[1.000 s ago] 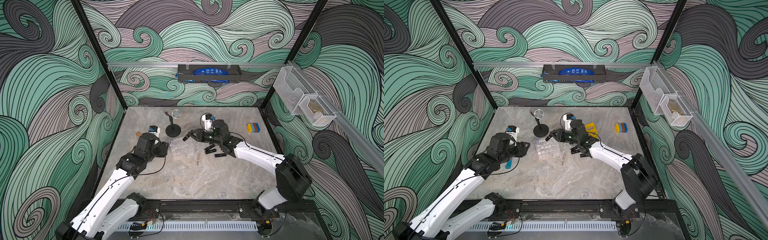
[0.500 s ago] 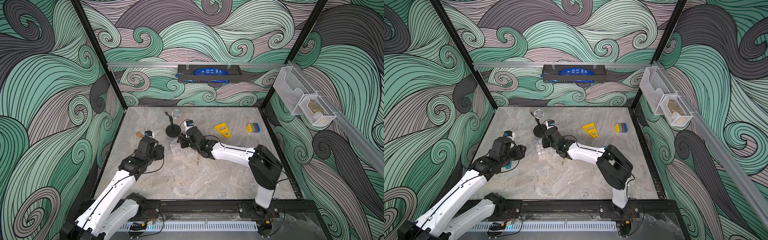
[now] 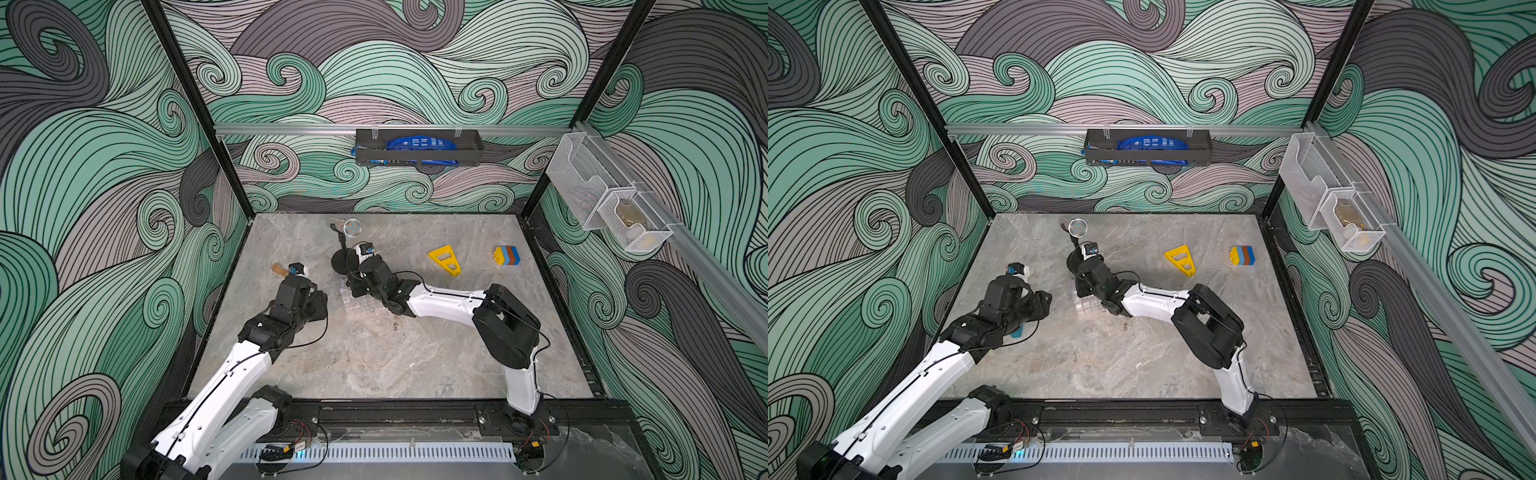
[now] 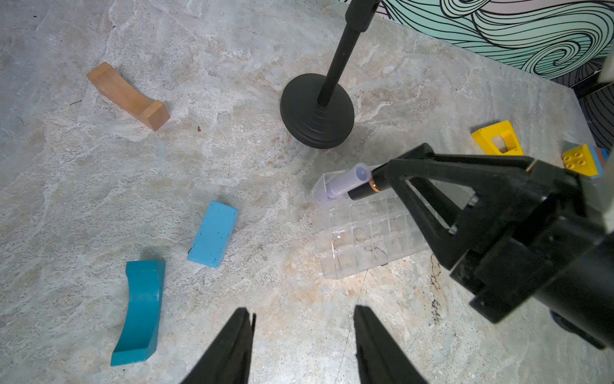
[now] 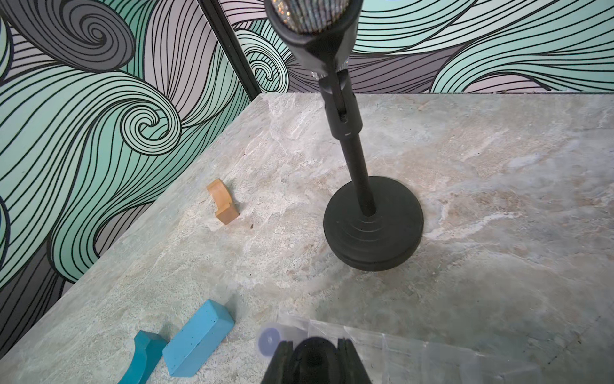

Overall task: Arrange the lipsticks in the organizer
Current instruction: Place the lipstick in the storage box, then pick up the lipstick at the center of the board.

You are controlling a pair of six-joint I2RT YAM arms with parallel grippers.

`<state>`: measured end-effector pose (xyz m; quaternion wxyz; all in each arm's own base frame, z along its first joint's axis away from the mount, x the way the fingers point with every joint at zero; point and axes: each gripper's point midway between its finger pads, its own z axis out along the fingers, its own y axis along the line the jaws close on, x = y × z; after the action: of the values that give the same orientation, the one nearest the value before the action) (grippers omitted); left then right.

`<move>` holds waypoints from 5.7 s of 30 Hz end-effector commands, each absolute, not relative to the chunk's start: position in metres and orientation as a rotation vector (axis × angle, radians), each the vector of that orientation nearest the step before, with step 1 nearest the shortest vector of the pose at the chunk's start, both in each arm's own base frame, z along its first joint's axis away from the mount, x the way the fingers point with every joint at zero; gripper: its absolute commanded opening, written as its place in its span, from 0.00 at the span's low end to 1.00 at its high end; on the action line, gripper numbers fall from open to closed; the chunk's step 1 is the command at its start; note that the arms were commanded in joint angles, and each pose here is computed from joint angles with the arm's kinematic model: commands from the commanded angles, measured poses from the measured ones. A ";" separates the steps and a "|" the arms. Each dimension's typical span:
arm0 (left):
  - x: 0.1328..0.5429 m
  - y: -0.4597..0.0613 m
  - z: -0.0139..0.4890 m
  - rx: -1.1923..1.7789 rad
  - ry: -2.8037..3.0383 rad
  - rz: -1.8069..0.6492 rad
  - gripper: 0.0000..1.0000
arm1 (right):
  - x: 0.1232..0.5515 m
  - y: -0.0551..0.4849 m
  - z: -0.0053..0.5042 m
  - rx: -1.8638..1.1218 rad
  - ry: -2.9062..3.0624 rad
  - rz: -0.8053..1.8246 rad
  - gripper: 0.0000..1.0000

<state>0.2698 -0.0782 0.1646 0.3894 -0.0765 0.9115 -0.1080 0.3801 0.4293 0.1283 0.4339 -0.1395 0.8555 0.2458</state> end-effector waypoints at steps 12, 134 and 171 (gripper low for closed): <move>0.272 -0.075 0.172 -0.200 2.283 -0.268 0.51 | 0.386 0.436 0.121 -0.381 2.103 0.452 0.21; 0.377 -0.382 0.033 1.108 2.375 -0.134 0.17 | 0.312 0.161 0.127 0.193 2.339 0.812 0.33; 0.254 -0.253 0.315 0.572 1.671 -1.366 0.12 | 0.235 0.284 0.323 -0.571 1.850 1.443 0.47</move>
<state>0.2755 -0.2423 0.2835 0.4400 0.1804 0.7331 -0.4862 0.2485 0.2801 0.2864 0.3211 -0.1757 0.7629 0.5330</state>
